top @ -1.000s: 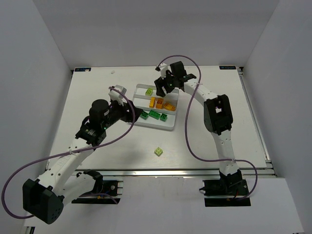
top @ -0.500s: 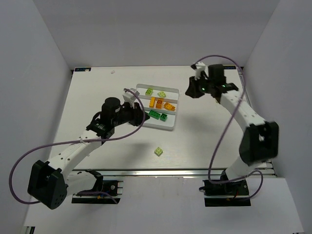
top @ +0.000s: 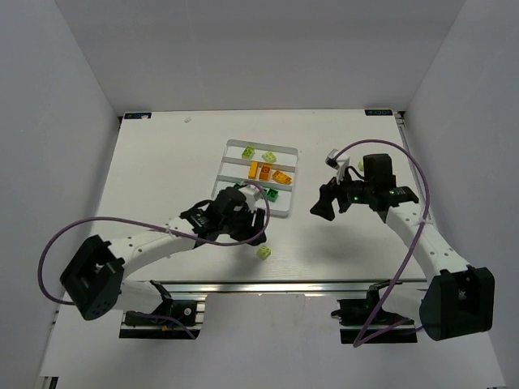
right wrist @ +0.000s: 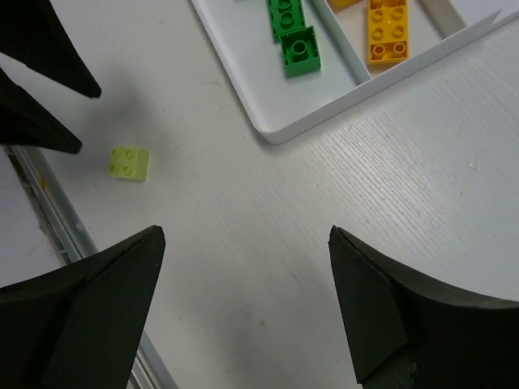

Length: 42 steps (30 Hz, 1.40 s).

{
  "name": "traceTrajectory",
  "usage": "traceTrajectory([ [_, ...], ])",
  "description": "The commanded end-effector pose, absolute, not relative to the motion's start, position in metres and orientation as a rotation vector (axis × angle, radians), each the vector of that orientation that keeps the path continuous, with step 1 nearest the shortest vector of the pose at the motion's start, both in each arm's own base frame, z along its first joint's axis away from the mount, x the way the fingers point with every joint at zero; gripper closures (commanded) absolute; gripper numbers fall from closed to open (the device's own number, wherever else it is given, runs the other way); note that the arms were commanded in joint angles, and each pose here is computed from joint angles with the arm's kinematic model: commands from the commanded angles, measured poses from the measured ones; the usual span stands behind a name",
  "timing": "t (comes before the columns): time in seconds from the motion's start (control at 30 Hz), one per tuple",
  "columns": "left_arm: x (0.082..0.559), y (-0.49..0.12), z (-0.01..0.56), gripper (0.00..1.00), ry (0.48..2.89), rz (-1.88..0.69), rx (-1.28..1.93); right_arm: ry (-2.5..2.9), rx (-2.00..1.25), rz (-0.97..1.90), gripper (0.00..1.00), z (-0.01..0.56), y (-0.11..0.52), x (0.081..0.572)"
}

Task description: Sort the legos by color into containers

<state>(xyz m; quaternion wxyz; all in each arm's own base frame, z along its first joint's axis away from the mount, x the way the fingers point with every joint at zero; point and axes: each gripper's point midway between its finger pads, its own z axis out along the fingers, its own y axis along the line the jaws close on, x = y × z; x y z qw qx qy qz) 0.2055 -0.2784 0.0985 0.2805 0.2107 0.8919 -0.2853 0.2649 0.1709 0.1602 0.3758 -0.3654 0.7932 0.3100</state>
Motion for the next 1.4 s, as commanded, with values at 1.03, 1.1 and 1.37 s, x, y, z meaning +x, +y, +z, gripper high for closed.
traceTrajectory([
  [1.03, 0.201, -0.304, 0.037, 0.49, 2.469, -0.262, 0.827, 1.899, -0.972, 0.761, 0.12, 0.184, 0.168, 0.266],
  [1.1, 0.203, -0.306, 0.039, 0.58, 2.462, -0.261, 0.824, 1.897, -0.972, 0.758, 0.13, 0.184, 0.168, 0.266],
  [1.37, 0.207, -0.322, 0.062, 0.83, 2.424, -0.331, 0.84, 1.899, -0.968, 0.757, 0.14, 0.183, 0.168, 0.266],
])
